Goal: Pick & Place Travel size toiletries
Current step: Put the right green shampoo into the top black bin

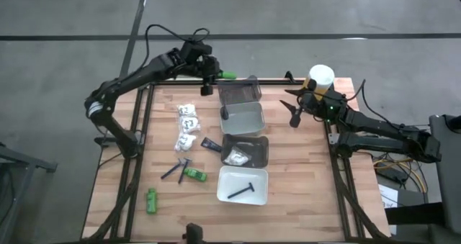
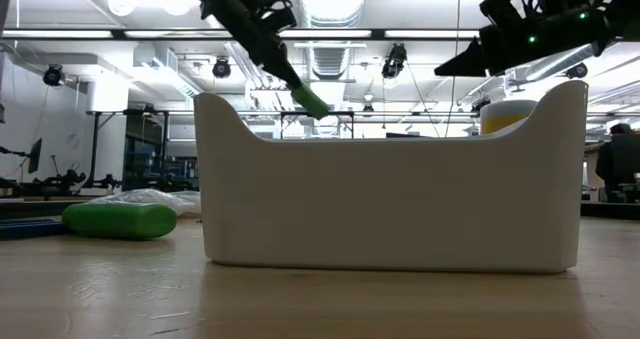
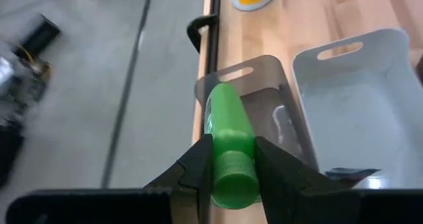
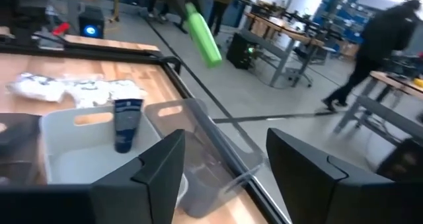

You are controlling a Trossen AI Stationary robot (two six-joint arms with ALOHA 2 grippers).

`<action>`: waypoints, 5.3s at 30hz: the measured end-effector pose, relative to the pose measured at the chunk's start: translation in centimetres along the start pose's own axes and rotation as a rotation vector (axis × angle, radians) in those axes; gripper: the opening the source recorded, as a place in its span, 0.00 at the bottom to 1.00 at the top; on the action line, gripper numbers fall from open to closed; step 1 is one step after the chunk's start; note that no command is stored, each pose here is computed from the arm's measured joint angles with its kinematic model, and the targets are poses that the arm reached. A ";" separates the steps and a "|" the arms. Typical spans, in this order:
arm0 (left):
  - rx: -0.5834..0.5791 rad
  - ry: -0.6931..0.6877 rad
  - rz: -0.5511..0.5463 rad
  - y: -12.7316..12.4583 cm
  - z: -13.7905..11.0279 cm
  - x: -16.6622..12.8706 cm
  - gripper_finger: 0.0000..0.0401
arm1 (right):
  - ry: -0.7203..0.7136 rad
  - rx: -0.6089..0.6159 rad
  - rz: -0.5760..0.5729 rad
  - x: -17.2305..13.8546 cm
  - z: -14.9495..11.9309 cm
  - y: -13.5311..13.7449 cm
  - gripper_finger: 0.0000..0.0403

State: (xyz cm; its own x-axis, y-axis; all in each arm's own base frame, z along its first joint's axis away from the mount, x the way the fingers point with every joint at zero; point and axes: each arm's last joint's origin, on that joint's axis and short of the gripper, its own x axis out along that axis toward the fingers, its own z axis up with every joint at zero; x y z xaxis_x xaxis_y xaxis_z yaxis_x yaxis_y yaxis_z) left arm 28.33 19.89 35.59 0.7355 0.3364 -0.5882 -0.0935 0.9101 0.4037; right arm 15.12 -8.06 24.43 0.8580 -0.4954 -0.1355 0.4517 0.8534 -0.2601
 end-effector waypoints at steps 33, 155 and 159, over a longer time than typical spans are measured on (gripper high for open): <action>-0.354 0.477 -0.116 0.6 -0.1 9.4 0.24 | 0.033 0.141 0.119 0.1 -2.2 1.0 0.33; -0.199 0.038 -0.663 -27.1 -15.9 -4.7 0.23 | 0.145 0.314 0.150 -0.1 -2.9 1.3 0.54; -0.193 0.106 -0.664 -27.5 -16.4 -4.1 0.23 | 0.145 0.314 0.150 -0.1 -2.9 1.3 0.56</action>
State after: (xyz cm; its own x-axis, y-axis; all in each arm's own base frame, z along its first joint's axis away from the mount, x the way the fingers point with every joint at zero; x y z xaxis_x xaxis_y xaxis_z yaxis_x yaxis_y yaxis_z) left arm 16.89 -2.57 15.42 0.6096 -0.2932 -0.7365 0.2283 0.9547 -0.1911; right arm 14.94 -7.41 21.30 0.8869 -0.3598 -0.2897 0.3960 0.9152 0.0756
